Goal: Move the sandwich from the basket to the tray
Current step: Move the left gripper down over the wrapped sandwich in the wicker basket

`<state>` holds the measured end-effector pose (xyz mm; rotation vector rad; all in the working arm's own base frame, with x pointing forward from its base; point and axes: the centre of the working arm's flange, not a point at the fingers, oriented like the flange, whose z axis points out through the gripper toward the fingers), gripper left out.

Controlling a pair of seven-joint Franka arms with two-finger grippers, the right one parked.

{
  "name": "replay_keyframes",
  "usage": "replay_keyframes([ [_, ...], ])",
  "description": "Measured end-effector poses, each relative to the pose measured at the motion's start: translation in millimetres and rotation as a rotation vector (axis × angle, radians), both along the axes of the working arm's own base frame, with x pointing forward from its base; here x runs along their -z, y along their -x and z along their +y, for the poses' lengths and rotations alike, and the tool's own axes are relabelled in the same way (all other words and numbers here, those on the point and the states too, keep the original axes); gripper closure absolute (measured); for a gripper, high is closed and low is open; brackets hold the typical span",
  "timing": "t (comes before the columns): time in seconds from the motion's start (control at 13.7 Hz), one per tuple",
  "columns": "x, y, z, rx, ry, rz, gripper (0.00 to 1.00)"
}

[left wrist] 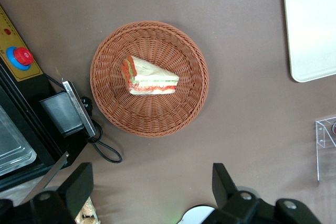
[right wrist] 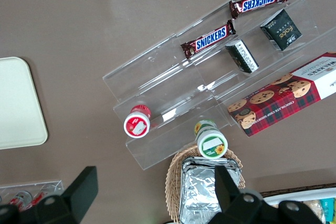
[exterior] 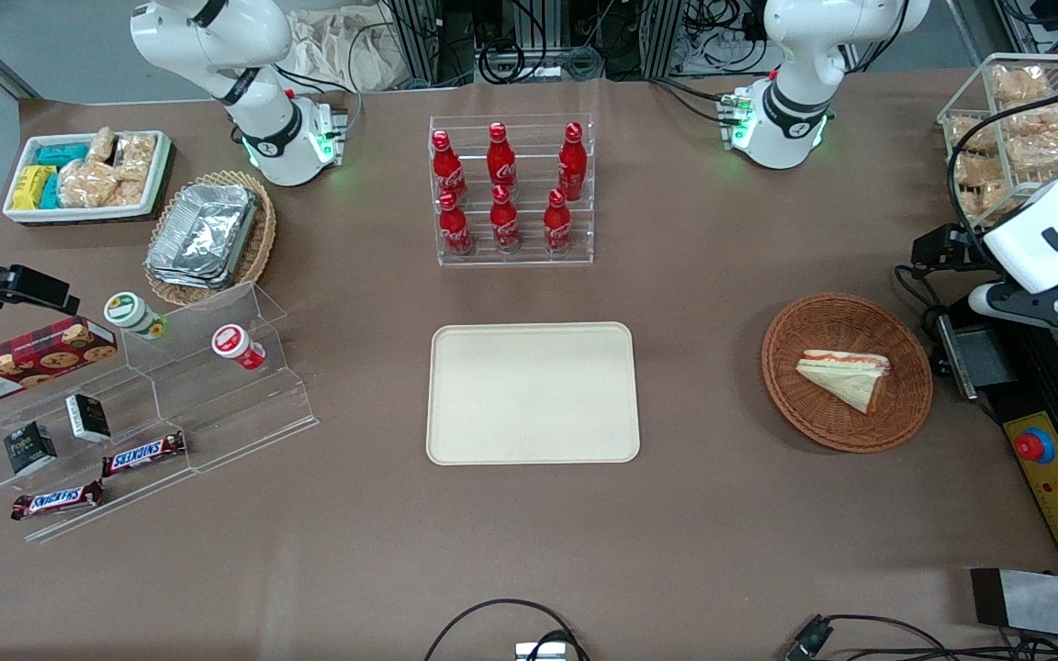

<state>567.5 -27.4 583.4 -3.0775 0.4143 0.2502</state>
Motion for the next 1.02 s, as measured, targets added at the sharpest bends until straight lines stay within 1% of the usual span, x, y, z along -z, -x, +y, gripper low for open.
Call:
replay_keyframes([
  [0.29,7,-4,10,-0.038,-0.003,0.013,0.00],
  [0.44,13,-6,14,-0.061,-0.006,0.026,0.00],
  [0.51,19,-8,16,-0.102,-0.014,0.035,0.00],
  [0.59,28,-10,18,-0.188,-0.030,0.041,0.00],
  [0.66,40,-14,22,-0.312,-0.050,0.035,0.00],
  [0.73,57,-17,26,-0.418,-0.065,0.020,0.00],
  [0.88,98,-18,34,-0.520,-0.073,-0.008,0.00],
  [1.02,141,-13,41,-0.616,-0.081,-0.032,0.00],
])
